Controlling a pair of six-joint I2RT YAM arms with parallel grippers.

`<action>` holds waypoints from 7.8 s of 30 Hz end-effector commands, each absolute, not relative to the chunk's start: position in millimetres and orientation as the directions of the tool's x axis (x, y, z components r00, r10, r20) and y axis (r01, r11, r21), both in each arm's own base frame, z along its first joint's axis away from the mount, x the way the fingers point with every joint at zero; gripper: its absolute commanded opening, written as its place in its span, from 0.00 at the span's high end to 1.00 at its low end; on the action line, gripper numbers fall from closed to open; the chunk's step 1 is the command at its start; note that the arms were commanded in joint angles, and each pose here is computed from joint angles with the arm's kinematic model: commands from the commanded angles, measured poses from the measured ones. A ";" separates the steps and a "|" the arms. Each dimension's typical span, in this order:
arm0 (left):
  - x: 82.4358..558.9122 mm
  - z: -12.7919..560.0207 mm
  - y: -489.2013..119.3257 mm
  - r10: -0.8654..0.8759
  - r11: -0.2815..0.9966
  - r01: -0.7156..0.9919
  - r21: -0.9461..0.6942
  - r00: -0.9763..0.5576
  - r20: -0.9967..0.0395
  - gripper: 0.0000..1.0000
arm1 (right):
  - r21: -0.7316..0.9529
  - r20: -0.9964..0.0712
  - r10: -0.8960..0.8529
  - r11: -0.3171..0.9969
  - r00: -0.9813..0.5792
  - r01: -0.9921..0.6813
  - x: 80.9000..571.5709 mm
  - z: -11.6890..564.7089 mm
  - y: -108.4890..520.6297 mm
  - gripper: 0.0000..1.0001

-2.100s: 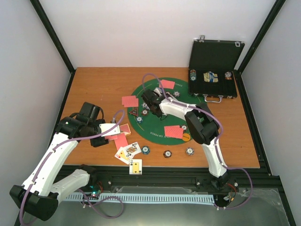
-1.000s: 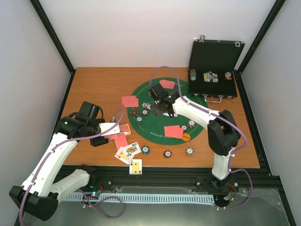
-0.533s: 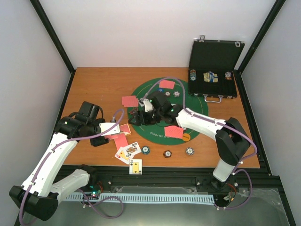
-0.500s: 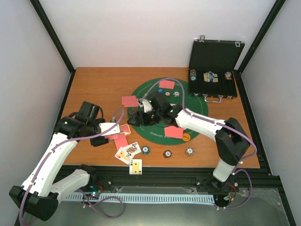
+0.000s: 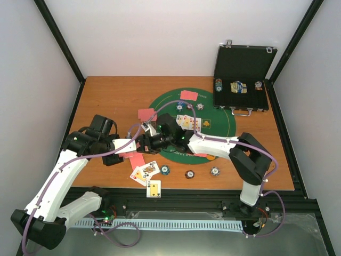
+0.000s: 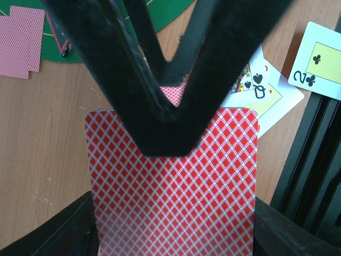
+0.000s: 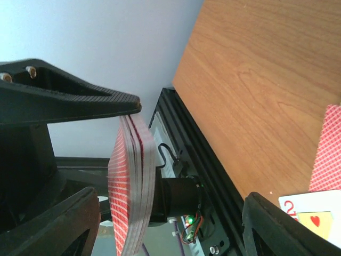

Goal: Distribute texas hold em gaming equipment

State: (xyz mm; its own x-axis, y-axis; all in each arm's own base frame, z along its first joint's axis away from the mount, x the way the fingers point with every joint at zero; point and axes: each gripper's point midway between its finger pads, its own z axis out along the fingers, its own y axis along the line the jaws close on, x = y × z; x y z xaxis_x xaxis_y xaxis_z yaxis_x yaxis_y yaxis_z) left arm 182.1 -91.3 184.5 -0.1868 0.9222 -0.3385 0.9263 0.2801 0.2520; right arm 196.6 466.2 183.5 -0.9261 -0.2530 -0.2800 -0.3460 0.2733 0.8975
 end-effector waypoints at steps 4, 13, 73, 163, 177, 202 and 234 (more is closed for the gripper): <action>190.7 200.5 -97.2 0.909 0.290 0.915 0.281 -0.172 -0.378 0.72 | 0.928 -0.266 -0.282 0.184 -0.922 -0.325 175.8 189.9 486.2 0.27; 189.7 202.5 -97.2 0.908 0.291 0.915 0.281 -0.172 -0.381 0.72 | 0.943 -0.222 -0.298 0.175 -0.928 -0.282 175.0 175.4 509.3 0.29; 189.3 194.8 -94.2 0.918 0.278 0.916 0.291 -0.163 -0.362 0.73 | 0.879 -0.160 -0.306 0.389 -0.939 -0.277 189.8 167.1 428.0 0.97; 191.6 200.1 -98.5 0.908 0.290 0.916 0.276 -0.172 -0.382 0.73 | 0.897 -0.321 -0.199 0.249 -0.926 -0.365 197.8 205.3 417.6 0.20; 188.3 202.5 -99.8 0.902 0.292 0.917 0.271 -0.171 -0.396 0.73 | 0.921 -0.292 -0.258 0.184 -0.921 -0.343 182.7 201.1 461.7 0.24; 187.6 198.0 -97.4 0.907 0.292 0.916 0.275 -0.174 -0.384 0.73 | 0.951 -0.184 -0.322 0.179 -0.929 -0.251 180.3 163.1 509.8 0.31; 190.2 199.7 -94.7 0.912 0.291 0.911 0.293 -0.172 -0.372 0.73 | 0.905 -0.155 -0.291 0.342 -0.944 -0.255 197.5 135.7 446.7 0.61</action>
State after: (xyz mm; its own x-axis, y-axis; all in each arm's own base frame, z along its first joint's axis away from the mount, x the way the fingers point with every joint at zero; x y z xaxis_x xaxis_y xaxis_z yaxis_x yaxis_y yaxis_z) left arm 183.6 -95.6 185.2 -0.1831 0.9178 -0.3524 0.9306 0.2774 0.2388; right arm 194.8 468.0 176.3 -0.9224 -0.2983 -0.2455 -0.3111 0.1969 0.9298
